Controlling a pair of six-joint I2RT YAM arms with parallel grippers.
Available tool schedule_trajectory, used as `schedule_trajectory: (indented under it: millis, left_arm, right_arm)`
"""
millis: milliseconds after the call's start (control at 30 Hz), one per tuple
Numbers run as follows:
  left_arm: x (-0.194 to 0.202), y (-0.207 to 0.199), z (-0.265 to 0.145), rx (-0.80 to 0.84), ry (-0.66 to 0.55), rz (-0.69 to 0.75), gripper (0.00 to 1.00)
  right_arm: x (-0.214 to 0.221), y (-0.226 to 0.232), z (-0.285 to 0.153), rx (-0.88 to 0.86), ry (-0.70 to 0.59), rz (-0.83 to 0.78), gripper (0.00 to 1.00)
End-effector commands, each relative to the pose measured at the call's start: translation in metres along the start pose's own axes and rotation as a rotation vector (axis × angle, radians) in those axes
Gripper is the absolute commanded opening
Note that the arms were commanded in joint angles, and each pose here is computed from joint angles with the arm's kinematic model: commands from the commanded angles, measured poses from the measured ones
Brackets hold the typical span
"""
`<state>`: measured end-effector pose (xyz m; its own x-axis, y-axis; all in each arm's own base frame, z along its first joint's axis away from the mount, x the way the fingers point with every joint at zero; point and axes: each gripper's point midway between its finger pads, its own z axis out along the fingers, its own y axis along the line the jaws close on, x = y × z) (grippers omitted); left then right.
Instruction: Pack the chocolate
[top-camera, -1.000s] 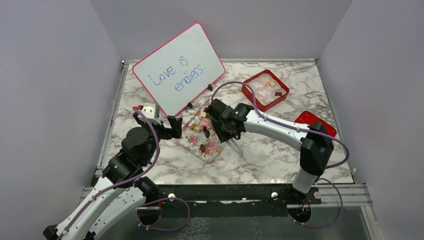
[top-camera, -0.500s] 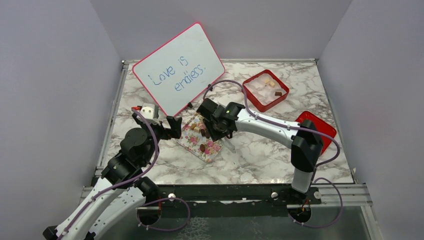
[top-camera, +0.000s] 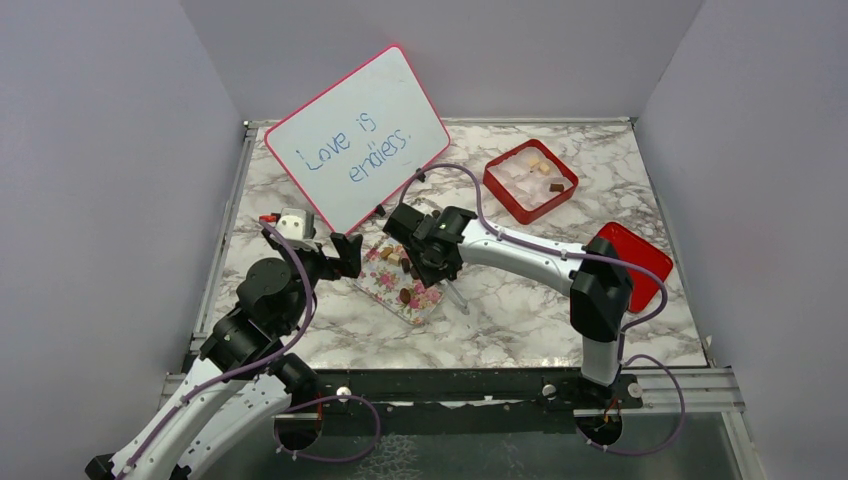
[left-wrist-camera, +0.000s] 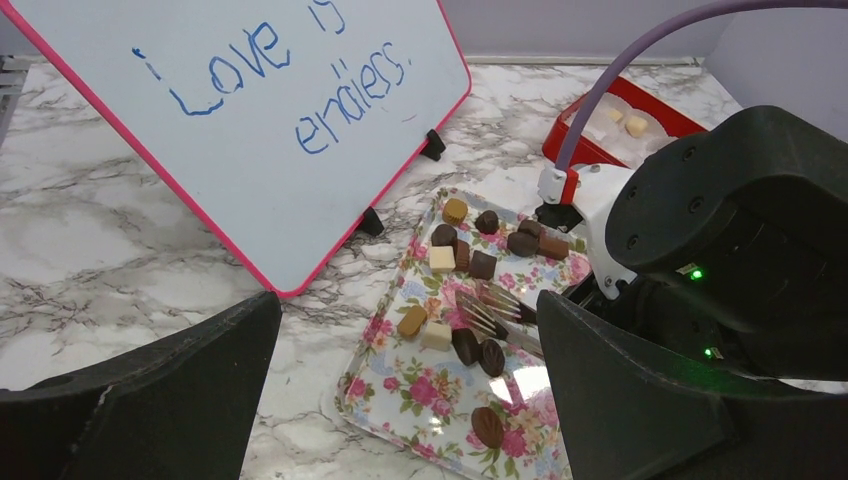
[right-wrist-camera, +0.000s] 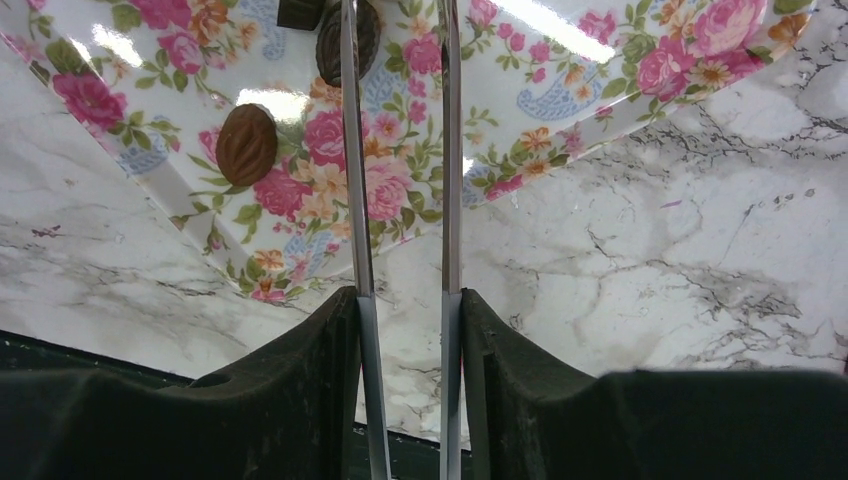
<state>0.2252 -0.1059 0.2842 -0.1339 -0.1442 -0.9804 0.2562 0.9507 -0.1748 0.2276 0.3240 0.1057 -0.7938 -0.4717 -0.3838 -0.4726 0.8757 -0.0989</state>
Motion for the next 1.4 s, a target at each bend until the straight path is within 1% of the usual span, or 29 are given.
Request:
schedule_trajectory:
  millis: [0,133,233,567,1000,1200,1367]
  left_arm:
    - [-0.001,0.000,0.000,0.003,-0.011,0.000,0.99]
    - [-0.001,-0.001,0.000,0.006,-0.012,-0.002,0.99]
    - [0.000,-0.001,0.000,0.009,-0.009,-0.001,0.99]
    - [0.000,-0.001,0.000,0.010,-0.010,0.000,0.99]
    - [0.001,-0.001,0.001,0.005,-0.004,0.004,0.99]
    - [0.003,-0.001,0.002,0.005,0.002,0.006,0.99]
    - [0.004,-0.002,0.003,0.007,0.008,0.009,0.99]
  right_arm:
    - [-0.002,-0.011,-0.010,0.067,-0.017,0.014,0.41]
    - [-0.002,-0.016,-0.016,0.080,-0.024,0.016,0.40]
    - [0.000,-0.019,-0.018,0.084,-0.029,0.016,0.37]
    - [0.001,-0.019,-0.016,0.082,-0.037,0.014,0.31]
    - [-0.007,-0.025,-0.029,0.081,-0.082,0.023,0.28]
    - [-0.009,-0.035,-0.037,0.089,-0.098,0.042,0.28]
    - [-0.019,-0.050,-0.049,0.099,-0.133,0.063,0.27]
